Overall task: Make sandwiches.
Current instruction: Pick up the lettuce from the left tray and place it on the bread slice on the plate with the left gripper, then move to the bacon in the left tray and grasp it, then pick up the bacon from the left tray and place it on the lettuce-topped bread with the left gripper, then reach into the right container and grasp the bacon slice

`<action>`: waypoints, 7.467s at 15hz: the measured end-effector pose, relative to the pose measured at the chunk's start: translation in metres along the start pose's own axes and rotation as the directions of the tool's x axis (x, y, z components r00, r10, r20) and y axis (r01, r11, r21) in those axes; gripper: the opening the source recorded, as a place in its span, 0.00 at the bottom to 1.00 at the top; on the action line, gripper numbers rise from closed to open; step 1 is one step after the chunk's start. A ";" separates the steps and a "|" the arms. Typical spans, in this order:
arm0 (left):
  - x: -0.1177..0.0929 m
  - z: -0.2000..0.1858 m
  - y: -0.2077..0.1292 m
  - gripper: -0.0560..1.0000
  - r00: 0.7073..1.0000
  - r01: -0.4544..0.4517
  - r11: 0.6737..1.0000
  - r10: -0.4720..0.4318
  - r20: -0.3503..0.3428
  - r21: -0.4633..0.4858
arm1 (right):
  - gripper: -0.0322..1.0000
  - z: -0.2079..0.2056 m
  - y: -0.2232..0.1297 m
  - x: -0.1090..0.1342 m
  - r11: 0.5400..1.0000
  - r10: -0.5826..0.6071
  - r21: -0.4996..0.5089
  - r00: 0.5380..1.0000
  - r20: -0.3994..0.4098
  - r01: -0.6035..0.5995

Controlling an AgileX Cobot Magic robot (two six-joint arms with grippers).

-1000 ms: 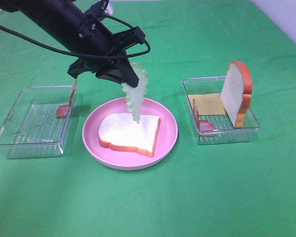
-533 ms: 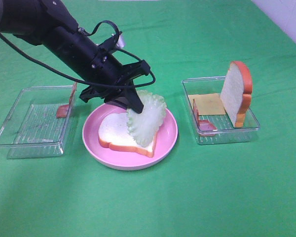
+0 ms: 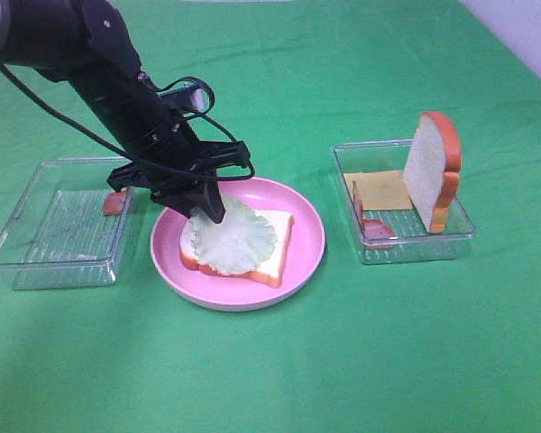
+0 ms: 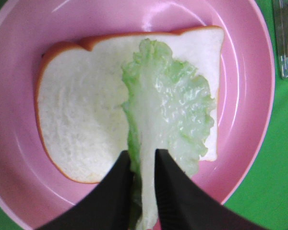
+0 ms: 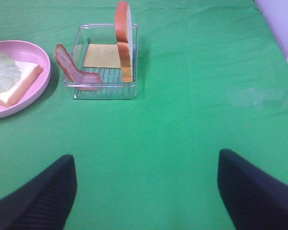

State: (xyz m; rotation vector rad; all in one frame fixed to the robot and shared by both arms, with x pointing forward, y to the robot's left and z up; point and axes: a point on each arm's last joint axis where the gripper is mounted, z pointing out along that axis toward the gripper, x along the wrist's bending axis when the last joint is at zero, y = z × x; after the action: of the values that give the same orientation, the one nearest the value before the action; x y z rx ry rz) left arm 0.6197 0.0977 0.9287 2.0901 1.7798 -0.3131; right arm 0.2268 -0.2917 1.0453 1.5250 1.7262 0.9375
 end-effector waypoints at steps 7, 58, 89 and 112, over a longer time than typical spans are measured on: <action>-0.008 -0.020 0.009 0.79 1.000 -0.025 0.996 0.024 -0.005 -0.080 | 0.77 0.000 0.000 0.000 1.000 0.000 0.000 1.000 0.000 0.000; -0.063 -0.041 0.024 0.06 0.986 -0.135 0.990 0.131 0.102 0.037 | 0.77 0.000 0.000 0.000 1.000 0.000 0.000 1.000 0.000 0.000; -0.048 -0.258 -0.098 0.79 0.900 -0.333 0.903 0.218 -0.377 -0.273 | 0.77 0.000 0.000 0.000 1.000 0.000 0.000 1.000 0.000 0.000; 0.070 -0.231 -0.382 0.79 0.916 -0.401 0.597 0.239 -0.323 -0.695 | 0.77 0.116 0.121 -0.012 0.874 0.078 0.483 0.995 -0.057 -0.041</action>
State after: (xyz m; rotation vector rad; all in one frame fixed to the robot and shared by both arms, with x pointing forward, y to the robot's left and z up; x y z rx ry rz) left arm 0.2405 0.3069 1.0563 1.7647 1.2276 0.6694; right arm 0.3902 -0.2839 1.0849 1.8836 2.0867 0.6198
